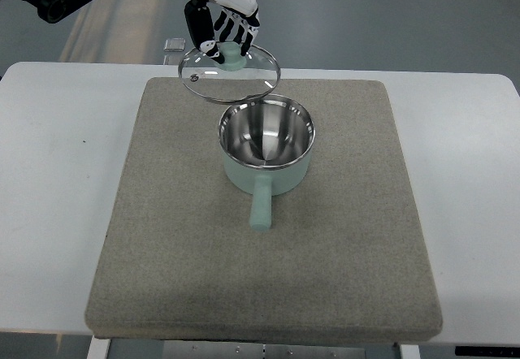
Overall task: Place lid left of pot with left hand
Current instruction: 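Lift the glass lid off the pot and carry it beside the pot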
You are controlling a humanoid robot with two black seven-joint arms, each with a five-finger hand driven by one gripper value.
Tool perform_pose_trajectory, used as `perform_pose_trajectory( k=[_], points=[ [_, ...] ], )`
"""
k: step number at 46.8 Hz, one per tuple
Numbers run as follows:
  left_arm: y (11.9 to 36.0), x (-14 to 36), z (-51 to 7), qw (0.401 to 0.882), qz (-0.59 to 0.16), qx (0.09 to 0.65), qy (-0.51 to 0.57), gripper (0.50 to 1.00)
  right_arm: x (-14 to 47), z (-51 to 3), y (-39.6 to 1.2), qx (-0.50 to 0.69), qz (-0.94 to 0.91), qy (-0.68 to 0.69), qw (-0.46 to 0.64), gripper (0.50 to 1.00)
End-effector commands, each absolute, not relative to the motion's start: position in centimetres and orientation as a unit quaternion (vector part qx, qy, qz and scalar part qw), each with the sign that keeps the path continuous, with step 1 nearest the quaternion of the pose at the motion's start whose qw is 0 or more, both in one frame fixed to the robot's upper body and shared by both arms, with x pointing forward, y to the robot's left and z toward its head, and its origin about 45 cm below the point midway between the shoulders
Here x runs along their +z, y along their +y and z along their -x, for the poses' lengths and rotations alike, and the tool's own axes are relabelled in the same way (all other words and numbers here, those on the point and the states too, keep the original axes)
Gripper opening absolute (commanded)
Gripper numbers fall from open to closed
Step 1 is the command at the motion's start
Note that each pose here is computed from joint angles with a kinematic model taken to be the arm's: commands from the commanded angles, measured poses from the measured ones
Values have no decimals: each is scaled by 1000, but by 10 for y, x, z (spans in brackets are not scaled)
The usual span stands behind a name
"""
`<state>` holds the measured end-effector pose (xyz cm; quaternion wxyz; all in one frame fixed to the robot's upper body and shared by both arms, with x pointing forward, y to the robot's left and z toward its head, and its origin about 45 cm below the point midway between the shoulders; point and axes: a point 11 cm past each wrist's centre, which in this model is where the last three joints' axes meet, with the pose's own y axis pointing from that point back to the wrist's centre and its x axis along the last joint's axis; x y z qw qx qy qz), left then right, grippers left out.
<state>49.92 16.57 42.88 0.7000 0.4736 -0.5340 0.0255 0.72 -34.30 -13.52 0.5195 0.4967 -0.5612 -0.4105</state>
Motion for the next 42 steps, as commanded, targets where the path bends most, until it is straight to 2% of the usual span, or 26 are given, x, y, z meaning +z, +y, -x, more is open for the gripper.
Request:
perform_pose_trajectory(
  k=[1,17,42],
  points=[
    [180,434,-503,698,-479,43,-530,500,-135,-7,-343,-410,-497,-561,520,921],
    [220,445,-518,693,-495,107,-513,500,-135,-7,-343,-411,-497,-561,519,921],
    [264,370,-522,700,-520,121,-473,500,-135,-7,-343,-410,-497,-561,520,921]
  ],
)
